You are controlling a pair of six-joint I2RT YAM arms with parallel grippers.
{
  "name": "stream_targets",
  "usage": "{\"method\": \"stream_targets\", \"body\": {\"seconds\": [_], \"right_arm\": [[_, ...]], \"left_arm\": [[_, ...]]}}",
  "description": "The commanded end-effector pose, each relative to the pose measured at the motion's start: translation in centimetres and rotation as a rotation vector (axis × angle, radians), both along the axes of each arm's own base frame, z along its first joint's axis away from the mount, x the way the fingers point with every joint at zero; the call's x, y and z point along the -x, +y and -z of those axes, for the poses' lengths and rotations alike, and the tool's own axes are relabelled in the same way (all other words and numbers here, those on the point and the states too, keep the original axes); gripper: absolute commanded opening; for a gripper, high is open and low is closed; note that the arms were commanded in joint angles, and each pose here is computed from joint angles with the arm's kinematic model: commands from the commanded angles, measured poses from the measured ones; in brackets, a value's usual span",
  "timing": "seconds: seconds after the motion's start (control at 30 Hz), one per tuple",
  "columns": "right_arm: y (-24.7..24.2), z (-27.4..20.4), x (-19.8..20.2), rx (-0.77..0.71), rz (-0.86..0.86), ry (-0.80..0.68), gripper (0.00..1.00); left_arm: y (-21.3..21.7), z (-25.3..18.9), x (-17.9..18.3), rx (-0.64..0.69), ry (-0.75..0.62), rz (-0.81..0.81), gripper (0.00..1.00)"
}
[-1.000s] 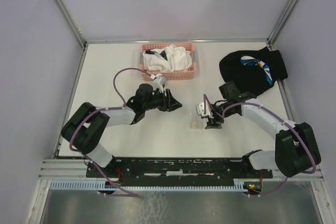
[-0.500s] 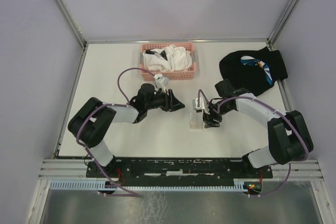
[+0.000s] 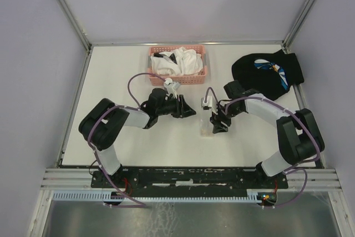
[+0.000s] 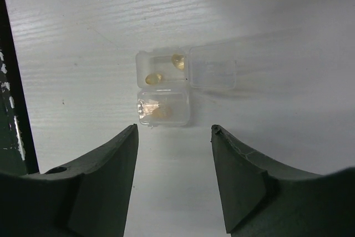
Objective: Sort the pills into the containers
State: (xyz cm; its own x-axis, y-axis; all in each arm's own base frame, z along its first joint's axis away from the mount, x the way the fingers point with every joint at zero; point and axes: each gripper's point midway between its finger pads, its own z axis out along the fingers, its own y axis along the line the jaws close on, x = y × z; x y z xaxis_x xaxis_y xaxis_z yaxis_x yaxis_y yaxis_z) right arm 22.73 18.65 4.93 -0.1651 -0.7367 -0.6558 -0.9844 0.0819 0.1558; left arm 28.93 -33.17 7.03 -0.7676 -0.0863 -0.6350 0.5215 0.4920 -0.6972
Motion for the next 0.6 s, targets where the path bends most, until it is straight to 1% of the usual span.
{"method": "stream_targets", "body": {"seconds": [0.0, 0.3, 0.57], "right_arm": [[0.9, -1.0, -1.3, -0.012, 0.06, 0.019, 0.64], [1.2, 0.1, -1.1, 0.023, 0.071, 0.07, 0.63], [1.2, 0.8, -1.4, 0.065, 0.089, 0.072, 0.6]], "left_arm": [[-1.1, -1.4, -1.0, 0.052, -0.011, 0.006, 0.49], [-1.4, -0.9, -1.0, 0.053, 0.017, 0.008, 0.48], [-1.7, -0.5, -0.9, 0.051, 0.035, 0.016, 0.48]]}}
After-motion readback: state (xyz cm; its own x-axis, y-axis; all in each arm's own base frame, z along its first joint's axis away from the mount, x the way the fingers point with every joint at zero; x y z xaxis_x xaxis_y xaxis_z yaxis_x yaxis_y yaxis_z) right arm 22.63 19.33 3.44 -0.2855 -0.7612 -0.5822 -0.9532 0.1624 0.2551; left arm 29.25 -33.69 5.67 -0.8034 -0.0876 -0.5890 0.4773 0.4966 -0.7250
